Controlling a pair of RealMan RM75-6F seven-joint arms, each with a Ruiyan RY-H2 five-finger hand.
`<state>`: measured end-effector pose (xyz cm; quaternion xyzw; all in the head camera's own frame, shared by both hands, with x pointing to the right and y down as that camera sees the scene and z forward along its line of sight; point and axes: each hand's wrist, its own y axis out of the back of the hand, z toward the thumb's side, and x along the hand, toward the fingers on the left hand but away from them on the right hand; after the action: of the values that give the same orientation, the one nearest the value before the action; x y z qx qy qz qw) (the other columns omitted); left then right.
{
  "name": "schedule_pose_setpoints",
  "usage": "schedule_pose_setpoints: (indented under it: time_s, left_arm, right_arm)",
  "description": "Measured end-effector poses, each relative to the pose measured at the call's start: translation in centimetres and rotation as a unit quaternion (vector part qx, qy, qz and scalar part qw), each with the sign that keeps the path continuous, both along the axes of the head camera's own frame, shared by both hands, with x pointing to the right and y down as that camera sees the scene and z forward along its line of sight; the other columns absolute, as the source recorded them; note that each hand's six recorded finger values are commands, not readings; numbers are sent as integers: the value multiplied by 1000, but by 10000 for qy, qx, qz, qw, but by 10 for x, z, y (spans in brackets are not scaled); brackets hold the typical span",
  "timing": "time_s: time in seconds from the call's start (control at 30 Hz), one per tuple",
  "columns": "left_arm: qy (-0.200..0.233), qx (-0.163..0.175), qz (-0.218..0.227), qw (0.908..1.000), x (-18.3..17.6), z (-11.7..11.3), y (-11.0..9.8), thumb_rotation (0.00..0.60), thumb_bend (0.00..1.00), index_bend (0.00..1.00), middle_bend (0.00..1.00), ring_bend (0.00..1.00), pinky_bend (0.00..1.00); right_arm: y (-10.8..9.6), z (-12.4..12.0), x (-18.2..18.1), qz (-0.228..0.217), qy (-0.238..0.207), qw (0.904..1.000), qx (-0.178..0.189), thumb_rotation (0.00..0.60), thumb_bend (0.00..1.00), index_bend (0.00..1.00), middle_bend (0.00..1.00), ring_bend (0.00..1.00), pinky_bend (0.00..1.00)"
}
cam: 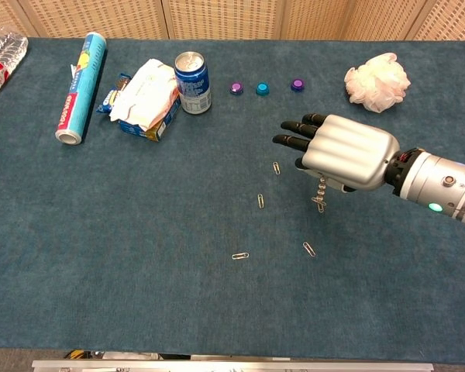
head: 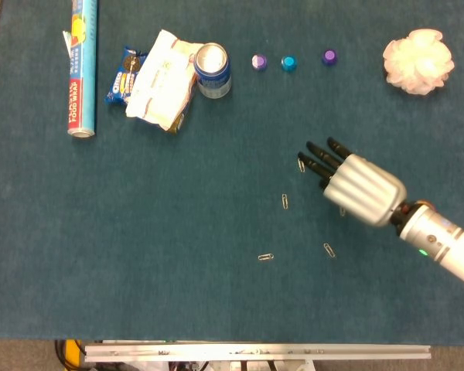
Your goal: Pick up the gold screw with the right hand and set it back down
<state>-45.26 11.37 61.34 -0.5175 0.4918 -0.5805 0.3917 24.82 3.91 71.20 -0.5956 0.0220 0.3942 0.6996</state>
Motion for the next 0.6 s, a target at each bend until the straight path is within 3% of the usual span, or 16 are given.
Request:
schedule_pose_setpoints:
  time_s: [0.6]
  left_arm:
    - [-15, -26, 2, 10000, 1, 1, -1, 600, 84, 373, 294, 222, 411]
  right_arm:
    - [-21, 11, 52, 832, 278, 9961, 54, 600, 272, 593, 108, 0, 183]
